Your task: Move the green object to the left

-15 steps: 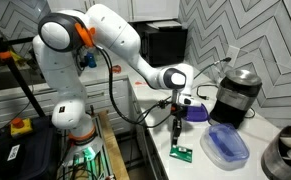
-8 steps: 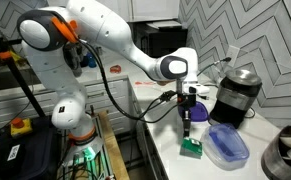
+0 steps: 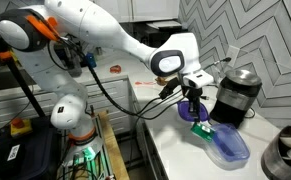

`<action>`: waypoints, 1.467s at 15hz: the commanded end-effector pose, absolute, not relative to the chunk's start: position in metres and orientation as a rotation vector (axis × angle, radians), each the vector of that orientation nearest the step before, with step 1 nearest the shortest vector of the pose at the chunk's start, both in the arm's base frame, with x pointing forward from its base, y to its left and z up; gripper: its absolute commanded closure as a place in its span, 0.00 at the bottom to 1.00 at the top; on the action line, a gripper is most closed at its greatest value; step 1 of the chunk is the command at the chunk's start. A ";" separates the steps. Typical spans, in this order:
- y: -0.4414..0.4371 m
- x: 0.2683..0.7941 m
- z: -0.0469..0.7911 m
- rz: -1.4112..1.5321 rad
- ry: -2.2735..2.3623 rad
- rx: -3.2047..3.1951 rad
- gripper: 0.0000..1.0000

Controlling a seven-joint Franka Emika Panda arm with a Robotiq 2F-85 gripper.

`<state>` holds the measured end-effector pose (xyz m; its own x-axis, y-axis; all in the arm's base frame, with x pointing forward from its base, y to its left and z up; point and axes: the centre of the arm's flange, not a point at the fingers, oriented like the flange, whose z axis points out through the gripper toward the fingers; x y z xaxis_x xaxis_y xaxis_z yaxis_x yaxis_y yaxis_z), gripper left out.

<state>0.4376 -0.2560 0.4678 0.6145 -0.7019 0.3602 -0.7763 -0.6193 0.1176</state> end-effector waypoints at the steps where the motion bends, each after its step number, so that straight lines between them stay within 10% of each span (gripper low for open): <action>1: -0.249 0.421 0.457 0.526 -1.342 2.699 0.99; 22: -0.255 0.379 0.448 0.391 -1.422 2.725 0.99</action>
